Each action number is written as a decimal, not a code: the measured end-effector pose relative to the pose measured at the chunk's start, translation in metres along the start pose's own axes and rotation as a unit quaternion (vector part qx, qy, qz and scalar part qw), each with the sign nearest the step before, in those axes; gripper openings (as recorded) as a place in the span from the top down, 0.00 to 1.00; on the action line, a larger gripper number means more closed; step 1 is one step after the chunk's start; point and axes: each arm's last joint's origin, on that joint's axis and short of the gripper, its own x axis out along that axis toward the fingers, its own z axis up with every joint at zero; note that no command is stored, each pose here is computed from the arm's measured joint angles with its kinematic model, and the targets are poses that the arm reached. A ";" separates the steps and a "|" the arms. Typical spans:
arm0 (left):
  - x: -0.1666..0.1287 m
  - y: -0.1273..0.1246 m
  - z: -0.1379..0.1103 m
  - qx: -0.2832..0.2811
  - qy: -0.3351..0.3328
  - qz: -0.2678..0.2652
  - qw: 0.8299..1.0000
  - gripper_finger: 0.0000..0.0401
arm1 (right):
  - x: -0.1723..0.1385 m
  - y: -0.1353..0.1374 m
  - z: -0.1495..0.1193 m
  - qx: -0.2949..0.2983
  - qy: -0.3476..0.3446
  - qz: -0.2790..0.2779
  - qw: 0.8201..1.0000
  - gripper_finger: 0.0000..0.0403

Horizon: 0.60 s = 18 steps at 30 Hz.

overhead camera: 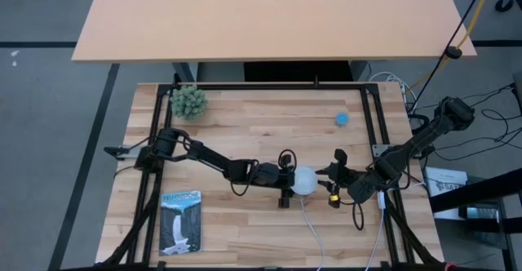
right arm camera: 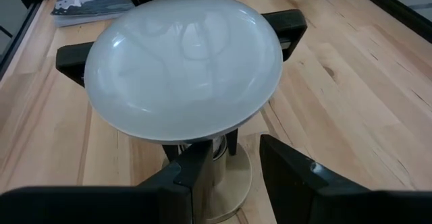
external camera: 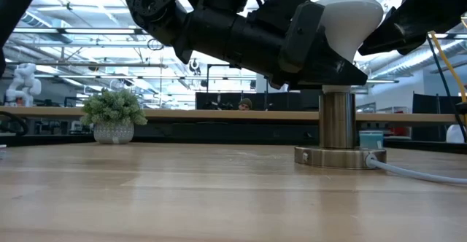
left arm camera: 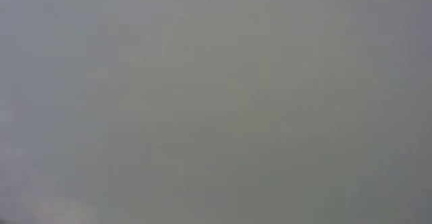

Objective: Screw lightbulb
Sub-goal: Insert the lightbulb into the desk lamp

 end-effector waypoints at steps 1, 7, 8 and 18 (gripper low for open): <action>0.000 0.001 0.000 0.000 0.001 0.001 1.000 0.51 | 0.000 0.000 0.000 0.000 0.000 0.000 1.000 0.71; 0.000 -0.001 -0.002 -0.041 0.009 -0.006 0.999 0.51 | 0.000 0.000 0.000 0.000 0.000 0.000 1.000 0.71; 0.000 -0.002 -0.001 -0.051 0.008 -0.007 0.999 0.51 | 0.000 0.000 0.000 0.000 0.000 0.000 1.000 0.71; 0.000 -0.002 -0.001 -0.058 0.007 -0.001 0.998 0.51 | 0.000 0.000 0.000 0.000 0.000 0.000 1.000 0.71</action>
